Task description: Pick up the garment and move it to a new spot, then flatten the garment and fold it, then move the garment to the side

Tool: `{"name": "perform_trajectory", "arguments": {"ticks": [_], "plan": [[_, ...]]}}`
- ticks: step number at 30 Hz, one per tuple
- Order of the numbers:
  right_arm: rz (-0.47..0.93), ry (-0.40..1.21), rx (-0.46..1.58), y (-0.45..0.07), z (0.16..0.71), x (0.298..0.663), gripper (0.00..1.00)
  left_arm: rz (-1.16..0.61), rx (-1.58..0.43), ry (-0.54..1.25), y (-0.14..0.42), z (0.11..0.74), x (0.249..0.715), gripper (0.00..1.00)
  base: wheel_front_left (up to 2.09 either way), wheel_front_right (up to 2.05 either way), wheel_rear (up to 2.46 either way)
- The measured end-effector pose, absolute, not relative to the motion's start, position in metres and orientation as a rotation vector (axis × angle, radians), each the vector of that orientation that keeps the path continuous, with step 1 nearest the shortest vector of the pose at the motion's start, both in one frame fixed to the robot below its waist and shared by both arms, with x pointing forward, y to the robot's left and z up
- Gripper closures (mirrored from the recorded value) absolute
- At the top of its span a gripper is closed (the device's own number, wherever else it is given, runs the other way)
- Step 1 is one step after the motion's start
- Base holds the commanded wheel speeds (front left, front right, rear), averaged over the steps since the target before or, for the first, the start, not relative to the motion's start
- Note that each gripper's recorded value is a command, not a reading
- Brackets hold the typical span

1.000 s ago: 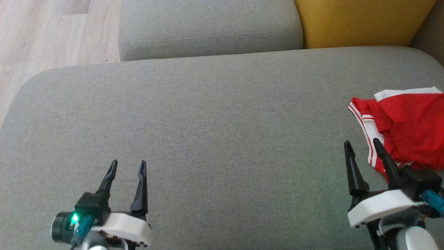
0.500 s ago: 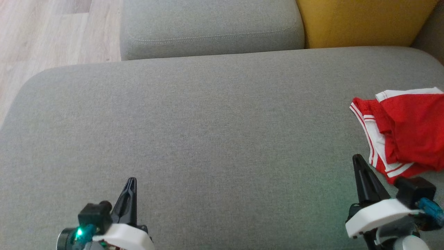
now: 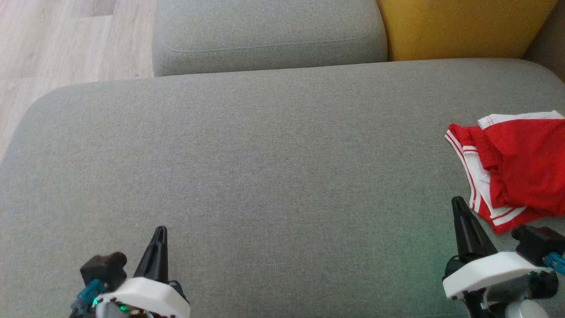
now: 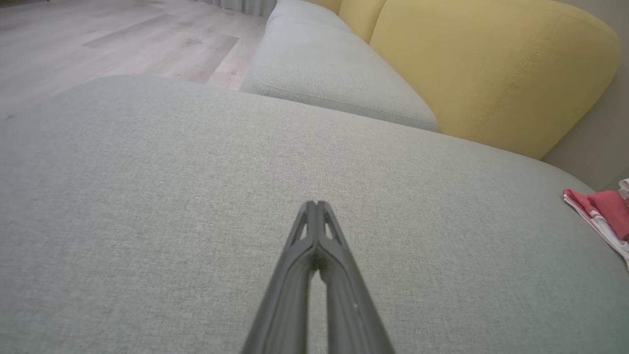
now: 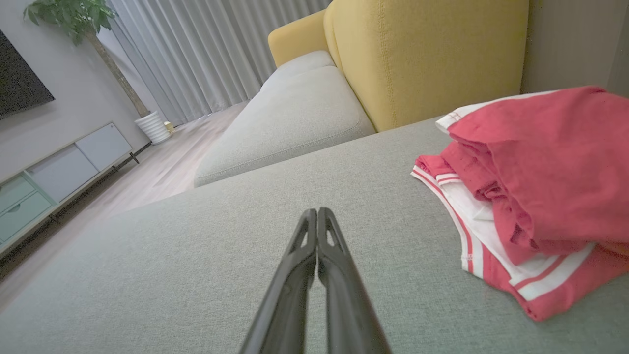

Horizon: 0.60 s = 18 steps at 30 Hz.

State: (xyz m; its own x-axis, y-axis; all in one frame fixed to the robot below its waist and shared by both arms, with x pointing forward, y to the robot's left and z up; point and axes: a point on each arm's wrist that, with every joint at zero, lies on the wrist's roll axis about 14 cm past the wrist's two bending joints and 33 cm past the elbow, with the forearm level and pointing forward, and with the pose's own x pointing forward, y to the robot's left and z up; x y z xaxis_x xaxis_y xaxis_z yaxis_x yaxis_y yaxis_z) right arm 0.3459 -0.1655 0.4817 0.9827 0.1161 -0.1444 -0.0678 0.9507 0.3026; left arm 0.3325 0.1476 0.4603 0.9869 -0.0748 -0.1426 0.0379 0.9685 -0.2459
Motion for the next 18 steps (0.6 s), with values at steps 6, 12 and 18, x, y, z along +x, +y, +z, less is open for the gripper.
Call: {"name": "perform_trajectory", "arguments": {"ticks": [6,12,18], "plan": [[0.086,0.166,0.376,-0.1662,0.4795,0.3458,1.0,-0.047,-0.318,0.17,0.1481,0.4585,0.3356,1.0,0.0,0.0,0.0],[0.075,0.171,0.45,-0.1677,0.477,0.3456,1.0,-0.022,-0.389,0.189,0.1535,0.4552,0.3366,1.0,0.0,0.0,0.0],[0.07,0.16,0.521,-0.1685,0.4798,0.3499,1.0,-0.016,-0.461,0.207,0.154,0.4536,0.3381,1.0,0.0,0.0,0.0]]}}
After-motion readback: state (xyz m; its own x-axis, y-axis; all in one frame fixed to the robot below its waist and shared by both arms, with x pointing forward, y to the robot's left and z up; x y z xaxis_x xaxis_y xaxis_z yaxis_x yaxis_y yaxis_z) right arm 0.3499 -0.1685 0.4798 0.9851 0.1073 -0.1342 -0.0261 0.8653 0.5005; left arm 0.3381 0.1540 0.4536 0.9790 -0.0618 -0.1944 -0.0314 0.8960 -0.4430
